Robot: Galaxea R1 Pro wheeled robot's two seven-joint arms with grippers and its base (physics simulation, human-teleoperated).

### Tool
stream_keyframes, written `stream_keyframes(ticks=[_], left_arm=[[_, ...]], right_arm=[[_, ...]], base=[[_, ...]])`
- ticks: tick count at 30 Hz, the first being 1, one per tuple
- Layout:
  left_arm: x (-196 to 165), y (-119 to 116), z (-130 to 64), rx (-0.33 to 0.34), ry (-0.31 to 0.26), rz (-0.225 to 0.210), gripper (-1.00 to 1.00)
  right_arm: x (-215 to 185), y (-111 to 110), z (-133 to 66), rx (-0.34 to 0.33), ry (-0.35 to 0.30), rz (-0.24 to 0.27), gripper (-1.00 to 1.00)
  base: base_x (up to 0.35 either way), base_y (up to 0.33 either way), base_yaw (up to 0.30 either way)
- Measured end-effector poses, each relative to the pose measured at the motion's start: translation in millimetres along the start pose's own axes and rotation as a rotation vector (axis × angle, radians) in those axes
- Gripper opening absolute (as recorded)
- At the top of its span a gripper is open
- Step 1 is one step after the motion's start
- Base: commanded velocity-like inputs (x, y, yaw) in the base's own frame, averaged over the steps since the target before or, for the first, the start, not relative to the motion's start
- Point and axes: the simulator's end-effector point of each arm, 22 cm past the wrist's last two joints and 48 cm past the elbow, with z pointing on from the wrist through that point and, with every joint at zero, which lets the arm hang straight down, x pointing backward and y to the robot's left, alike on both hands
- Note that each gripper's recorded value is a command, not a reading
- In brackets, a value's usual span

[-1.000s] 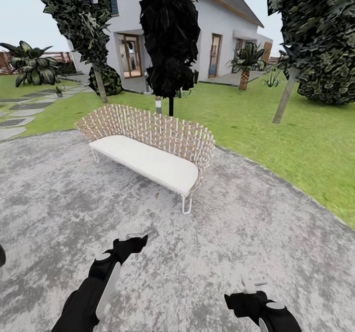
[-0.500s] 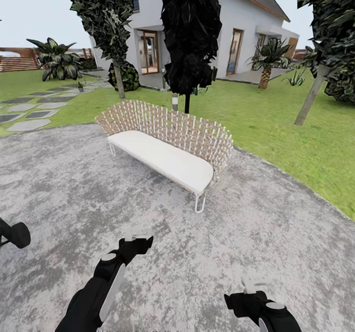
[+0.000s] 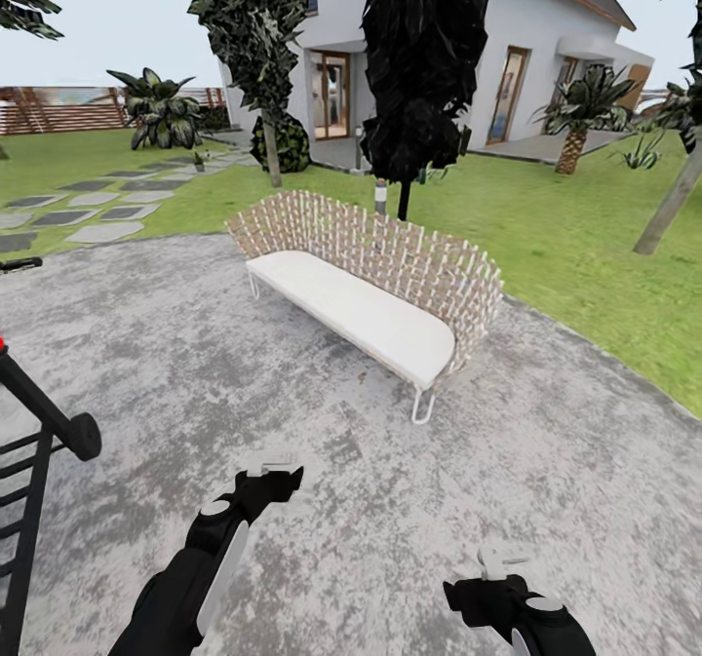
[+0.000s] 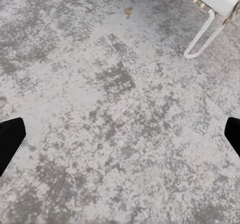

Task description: Pick up the pesticide atomizer in the garden and spray insectifuge to fully cover both potted plants in the garden.

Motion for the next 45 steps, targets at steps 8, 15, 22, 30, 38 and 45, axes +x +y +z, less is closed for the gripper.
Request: stream_keyframes(ticks=[8, 15, 22, 30, 38, 45], left_arm=[[4, 1, 2.2, -0.001, 0.009, -0.001, 1.0], [8, 1, 4.1, -0.001, 0.016, -0.003, 1.0], [12, 1, 6.1, -0.001, 0.024, -0.003, 1.0], [17, 2, 8.2, -0.001, 0.033, -0.004, 1.0], [21, 2, 10.4, -0.002, 0.042, -0.006, 1.0], [25, 3, 12.2, -0.002, 0.05, -0.007, 1.0]], right_arm=[[3, 0, 2.2, -0.001, 0.009, 0.001, 1.0], [6, 0, 4.1, -0.001, 0.017, 0.001, 1.0], [8, 0, 6.0, -0.002, 0.024, 0.001, 1.0], [11, 0, 8.2, -0.002, 0.034, 0.002, 1.0], [14, 1, 10.4, -0.003, 0.043, 0.002, 1.0], [17, 0, 12.2, -0.003, 0.05, 0.002, 1.0]], base=[[0.199, 0.116, 0.22], [0.234, 0.171, 0.22], [0.236, 0.104, 0.22], [0.236, 0.005, 0.22], [0.233, 0.0, 0.22], [0.228, 0.0, 0.22]])
